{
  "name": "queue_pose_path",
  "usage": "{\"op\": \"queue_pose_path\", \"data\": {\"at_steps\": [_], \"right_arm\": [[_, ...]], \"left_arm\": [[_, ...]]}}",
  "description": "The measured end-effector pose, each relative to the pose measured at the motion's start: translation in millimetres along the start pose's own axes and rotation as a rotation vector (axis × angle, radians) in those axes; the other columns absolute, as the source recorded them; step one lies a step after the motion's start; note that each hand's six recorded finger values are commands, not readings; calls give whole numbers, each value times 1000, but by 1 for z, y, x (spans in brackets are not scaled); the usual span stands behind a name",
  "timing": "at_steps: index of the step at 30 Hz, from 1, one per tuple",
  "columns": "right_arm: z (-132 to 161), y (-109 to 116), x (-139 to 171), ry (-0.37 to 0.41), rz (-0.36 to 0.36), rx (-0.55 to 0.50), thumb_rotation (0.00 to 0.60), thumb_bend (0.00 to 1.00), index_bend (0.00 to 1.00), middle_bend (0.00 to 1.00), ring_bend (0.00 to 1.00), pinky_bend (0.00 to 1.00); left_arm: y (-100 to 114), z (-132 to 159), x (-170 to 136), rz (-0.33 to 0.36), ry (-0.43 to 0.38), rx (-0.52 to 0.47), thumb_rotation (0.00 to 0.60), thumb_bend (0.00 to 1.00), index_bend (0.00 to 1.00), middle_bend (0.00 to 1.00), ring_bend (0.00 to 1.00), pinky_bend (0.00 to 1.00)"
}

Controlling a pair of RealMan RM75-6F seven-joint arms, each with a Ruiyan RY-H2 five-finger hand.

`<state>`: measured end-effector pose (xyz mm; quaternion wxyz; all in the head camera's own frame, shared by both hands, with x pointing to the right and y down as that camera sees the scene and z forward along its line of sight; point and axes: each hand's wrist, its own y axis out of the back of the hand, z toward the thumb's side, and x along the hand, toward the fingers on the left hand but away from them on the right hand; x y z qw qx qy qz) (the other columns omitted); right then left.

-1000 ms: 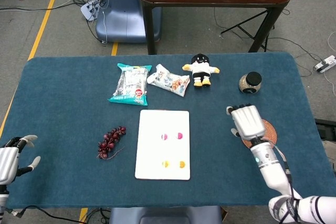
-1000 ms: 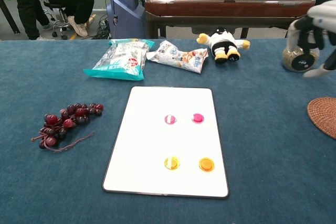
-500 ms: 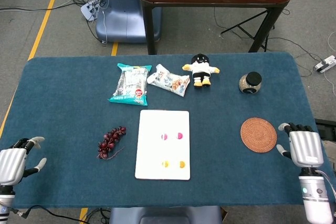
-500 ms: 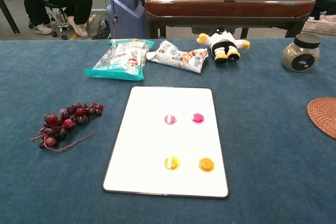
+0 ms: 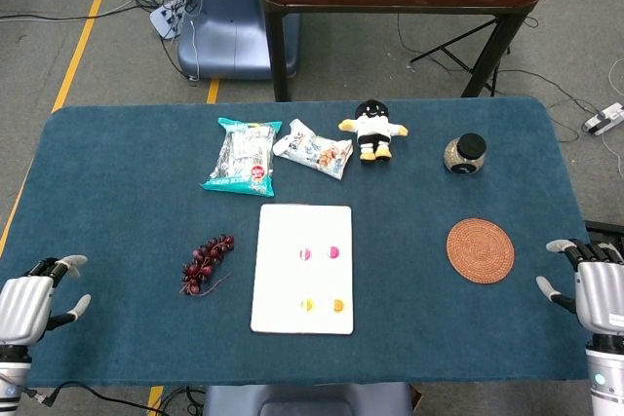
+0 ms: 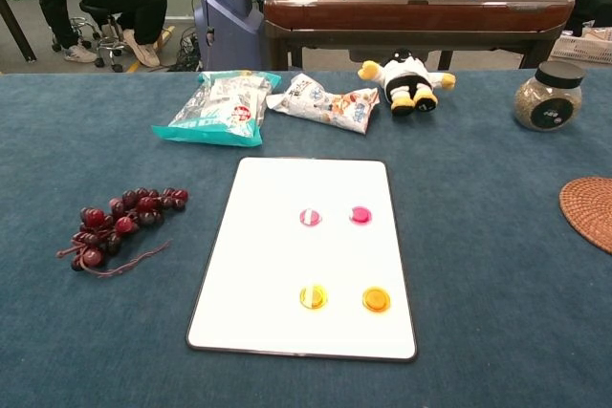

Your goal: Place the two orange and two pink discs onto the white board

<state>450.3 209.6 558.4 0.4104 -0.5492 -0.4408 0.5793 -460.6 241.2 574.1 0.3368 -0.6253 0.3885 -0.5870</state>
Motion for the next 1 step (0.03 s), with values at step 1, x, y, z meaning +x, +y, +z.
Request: {"op": "queue_pose_path", "data": {"at_steps": [1], "right_arm": [[0, 0, 0, 3, 4, -1, 600, 96, 415, 433, 410, 403]], "left_arm": [[-1, -1, 0, -2, 2, 0, 600, 272, 371, 464, 311, 483]]}}
